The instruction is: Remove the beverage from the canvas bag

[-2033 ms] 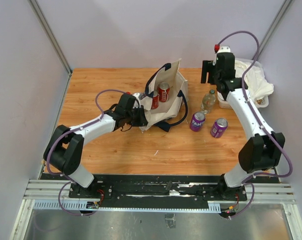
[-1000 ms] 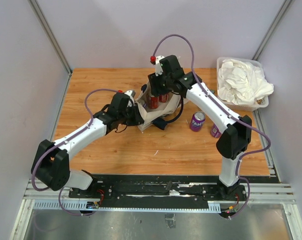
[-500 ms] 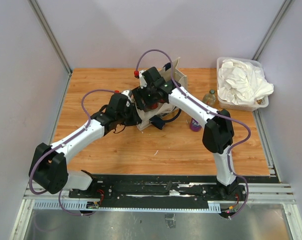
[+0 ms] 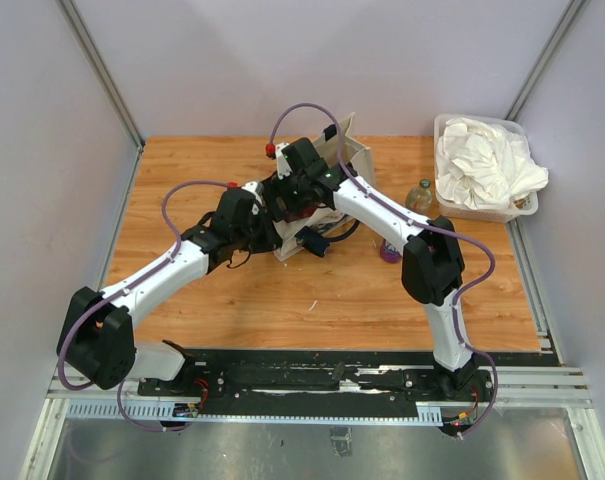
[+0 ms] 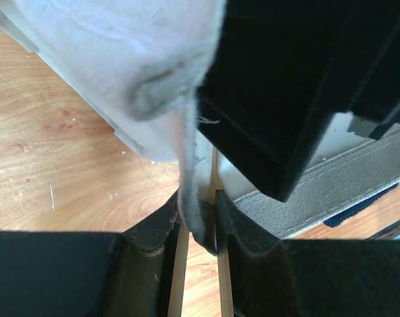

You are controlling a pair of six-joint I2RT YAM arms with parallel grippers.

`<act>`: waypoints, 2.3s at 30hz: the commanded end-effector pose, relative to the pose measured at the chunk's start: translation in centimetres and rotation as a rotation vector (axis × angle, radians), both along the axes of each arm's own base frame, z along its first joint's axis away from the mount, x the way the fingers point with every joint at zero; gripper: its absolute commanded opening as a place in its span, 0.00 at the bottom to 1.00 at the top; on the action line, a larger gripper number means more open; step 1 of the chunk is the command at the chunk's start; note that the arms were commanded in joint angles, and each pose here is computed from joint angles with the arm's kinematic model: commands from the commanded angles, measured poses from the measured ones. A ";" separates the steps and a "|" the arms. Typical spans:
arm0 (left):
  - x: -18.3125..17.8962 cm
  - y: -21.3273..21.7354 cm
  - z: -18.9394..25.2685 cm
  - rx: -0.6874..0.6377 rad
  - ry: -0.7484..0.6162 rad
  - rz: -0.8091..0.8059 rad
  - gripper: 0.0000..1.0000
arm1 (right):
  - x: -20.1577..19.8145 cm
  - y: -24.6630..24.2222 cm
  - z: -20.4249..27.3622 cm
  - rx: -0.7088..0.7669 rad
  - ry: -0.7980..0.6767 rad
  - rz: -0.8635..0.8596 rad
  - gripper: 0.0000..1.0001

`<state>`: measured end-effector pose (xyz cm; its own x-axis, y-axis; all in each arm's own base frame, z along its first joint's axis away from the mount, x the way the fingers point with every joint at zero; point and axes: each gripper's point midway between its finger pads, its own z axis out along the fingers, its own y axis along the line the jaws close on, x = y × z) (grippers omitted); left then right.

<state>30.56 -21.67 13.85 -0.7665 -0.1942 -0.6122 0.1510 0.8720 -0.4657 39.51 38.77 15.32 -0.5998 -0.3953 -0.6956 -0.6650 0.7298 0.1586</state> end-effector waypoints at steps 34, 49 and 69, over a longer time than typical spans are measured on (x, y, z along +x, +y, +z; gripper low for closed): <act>-1.8 1.4 -1.7 0.048 0.031 0.006 0.26 | 0.3 -1.2 -10.1 -0.118 0.140 -0.144 0.75; -2.1 1.8 -3.2 0.076 0.058 0.002 0.26 | -0.8 -3.3 -12.3 -0.215 0.169 -0.142 0.01; -2.1 3.7 -2.6 0.170 0.016 0.025 0.27 | 0.7 -2.2 -7.2 -0.171 0.035 -0.101 0.78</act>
